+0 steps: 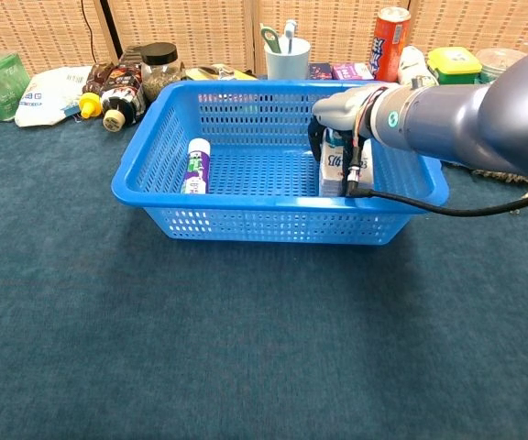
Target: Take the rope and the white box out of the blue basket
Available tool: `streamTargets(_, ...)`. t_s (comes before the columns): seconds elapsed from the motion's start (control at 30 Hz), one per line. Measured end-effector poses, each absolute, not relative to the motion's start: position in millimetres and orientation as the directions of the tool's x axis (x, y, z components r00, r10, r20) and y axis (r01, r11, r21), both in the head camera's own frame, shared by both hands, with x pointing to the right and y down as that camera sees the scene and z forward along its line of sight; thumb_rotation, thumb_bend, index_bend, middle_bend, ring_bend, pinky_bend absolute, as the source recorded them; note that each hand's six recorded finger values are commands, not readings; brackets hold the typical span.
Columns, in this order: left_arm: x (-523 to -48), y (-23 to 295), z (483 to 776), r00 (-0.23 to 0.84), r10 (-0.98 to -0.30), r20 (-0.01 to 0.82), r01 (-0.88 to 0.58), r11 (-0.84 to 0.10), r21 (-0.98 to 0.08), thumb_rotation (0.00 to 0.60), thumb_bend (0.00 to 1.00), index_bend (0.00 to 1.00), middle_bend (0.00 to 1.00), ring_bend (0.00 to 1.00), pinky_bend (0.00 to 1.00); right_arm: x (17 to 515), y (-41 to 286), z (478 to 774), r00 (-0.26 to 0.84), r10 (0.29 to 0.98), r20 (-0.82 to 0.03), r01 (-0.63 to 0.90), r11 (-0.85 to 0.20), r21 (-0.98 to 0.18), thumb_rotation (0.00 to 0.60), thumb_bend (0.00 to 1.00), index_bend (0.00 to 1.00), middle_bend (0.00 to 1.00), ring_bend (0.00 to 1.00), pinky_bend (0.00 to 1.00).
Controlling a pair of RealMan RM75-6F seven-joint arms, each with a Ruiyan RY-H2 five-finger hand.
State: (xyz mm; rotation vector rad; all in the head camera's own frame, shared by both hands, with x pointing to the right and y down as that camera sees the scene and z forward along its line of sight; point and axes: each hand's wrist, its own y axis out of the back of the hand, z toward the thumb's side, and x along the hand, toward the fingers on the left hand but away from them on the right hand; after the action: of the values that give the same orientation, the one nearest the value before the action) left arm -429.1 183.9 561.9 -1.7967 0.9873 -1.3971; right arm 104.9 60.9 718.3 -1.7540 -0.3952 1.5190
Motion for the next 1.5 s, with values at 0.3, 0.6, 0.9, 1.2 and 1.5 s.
streamTargets(0.3, -428.7, 184.5, 561.9, 0.15, -0.861, 0.487, -0.168, -0.507, -0.845, 0.6, 0.09, 0.0, 0.0, 0.0, 0.0, 98.6, 62.0, 699.6, 0.286, 0.691, -0.664, -0.225, -0.625, -0.747, 0.6, 0.3, 0.4, 0.38, 0.33, 0.35)
streamTargets(0.6, -427.7, 185.3, 562.0, 0.154, -0.859, 0.488, -0.166, -0.509, -0.844, 0.6, 0.09, 0.0, 0.0, 0.0, 0.0, 92.7, 54.8, 659.0, 0.348, 0.746, -0.567, -0.164, -0.548, -0.821, 0.6, 0.33, 0.41, 0.39, 0.33, 0.35)
streamTargets(0.9, -426.0, 187.0, 562.0, 0.162, -0.858, 0.488, -0.16, -0.511, -0.845, 0.6, 0.09, 0.0, 0.0, 0.0, 0.0, 118.0, 30.1, 618.7, 0.326, 0.848, -0.418, -0.09, -0.412, -0.907, 0.6, 0.34, 0.41, 0.39, 0.33, 0.35)
streamTargets(1.2, -425.5, 187.5, 564.0, 0.161, -0.856, 0.492, -0.148, -0.513, -0.845, 0.6, 0.09, 0.0, 0.0, 0.0, 0.0, 181.5, -5.4, 595.9, 0.182, 0.917, -0.355, -0.11, -0.339, -0.934, 0.6, 0.34, 0.41, 0.38, 0.33, 0.35)
streamTargets(1.5, -419.2, 190.7, 568.1, 0.169, -0.85, 0.499, -0.122, -0.521, -0.845, 0.6, 0.09, 0.0, 0.0, 0.0, 0.0, 252.9, -22.4, 608.5, 0.017, 0.896, -0.443, -0.172, -0.434, -0.884, 0.6, 0.34, 0.41, 0.36, 0.28, 0.35)
